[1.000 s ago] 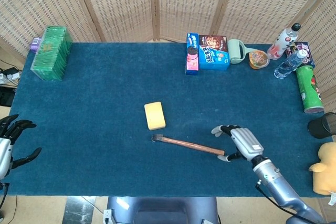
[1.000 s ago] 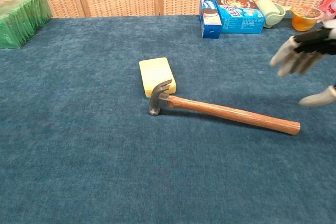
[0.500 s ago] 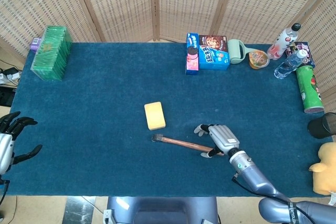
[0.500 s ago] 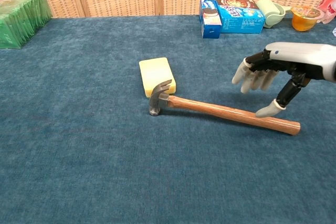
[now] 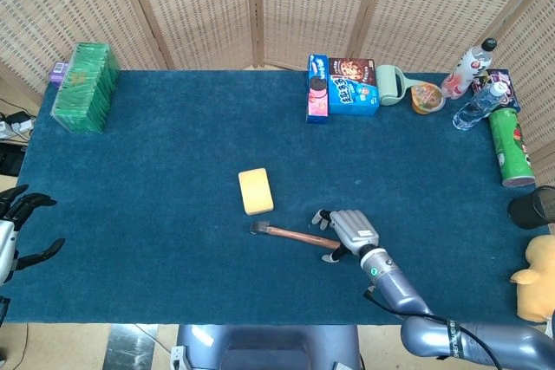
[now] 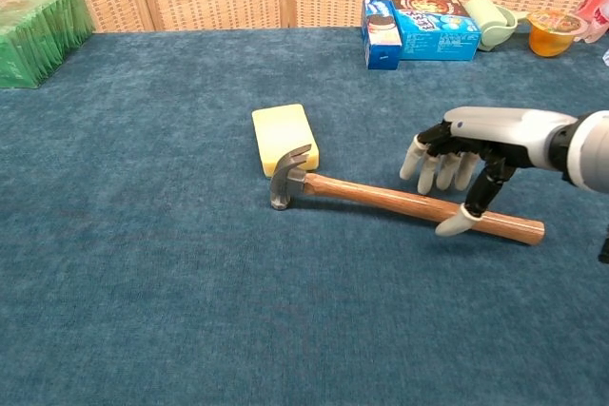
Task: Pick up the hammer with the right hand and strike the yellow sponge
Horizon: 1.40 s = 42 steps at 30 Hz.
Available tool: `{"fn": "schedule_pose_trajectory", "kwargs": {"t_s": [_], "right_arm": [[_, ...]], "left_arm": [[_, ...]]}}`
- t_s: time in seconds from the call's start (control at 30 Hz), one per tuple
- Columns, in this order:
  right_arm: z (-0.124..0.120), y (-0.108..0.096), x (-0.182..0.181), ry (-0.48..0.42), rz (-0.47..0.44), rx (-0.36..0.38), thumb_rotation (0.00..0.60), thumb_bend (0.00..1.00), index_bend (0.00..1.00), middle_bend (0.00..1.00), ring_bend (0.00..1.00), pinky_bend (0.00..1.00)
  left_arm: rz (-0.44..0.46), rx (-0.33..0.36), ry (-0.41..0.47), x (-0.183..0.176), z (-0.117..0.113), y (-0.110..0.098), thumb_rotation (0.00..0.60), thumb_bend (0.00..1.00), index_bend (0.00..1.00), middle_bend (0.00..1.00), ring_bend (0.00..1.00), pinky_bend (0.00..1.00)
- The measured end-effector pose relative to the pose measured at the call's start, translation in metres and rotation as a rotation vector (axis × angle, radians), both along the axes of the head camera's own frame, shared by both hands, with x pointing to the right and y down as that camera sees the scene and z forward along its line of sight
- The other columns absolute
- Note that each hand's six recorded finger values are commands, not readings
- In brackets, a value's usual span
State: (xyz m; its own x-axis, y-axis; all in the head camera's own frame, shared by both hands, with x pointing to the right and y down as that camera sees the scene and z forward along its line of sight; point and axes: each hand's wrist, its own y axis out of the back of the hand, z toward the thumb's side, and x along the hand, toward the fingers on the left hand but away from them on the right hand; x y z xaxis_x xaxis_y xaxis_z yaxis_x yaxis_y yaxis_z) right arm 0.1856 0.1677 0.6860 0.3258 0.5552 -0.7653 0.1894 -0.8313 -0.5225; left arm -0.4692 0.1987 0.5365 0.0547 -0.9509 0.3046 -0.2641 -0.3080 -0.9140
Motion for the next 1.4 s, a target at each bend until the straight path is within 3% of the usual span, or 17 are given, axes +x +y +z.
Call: {"fn": "schedule_pose_trajectory", "kwargs": {"t_s": [0.33,0.8,1.0,1.4], "right_arm": [[0.018,-0.001,-0.020,0.044,-0.024,-0.018,0.600,0.38,0.38,0.46,0.44,0.41],[0.011,-0.012,-0.035,0.015,-0.048,0.059,0.600,0.39,0.71,0.77,0.87,0.84],[0.009,-0.015,-0.038,-0.055,-0.022,0.060,0.600,0.38,0.79,0.86,0.99,0.97],[-0.005,-0.030,-0.035,-0.264,0.119,-0.021,0.600,0.36,0.81,0.91,1.00,1.00]], "left_arm": [[-0.037,0.008,-0.003,-0.018,-0.003,0.006,0.600,0.22,0.32,0.29,0.13,0.10],[-0.068,0.030,-0.007,-0.031,-0.011,0.014,0.600,0.22,0.32,0.29,0.13,0.10],[-0.075,0.037,-0.009,-0.034,-0.015,0.015,0.600,0.22,0.32,0.29,0.13,0.10],[-0.071,0.028,0.001,-0.031,-0.013,0.017,0.600,0.22,0.32,0.29,0.13,0.10]]}}
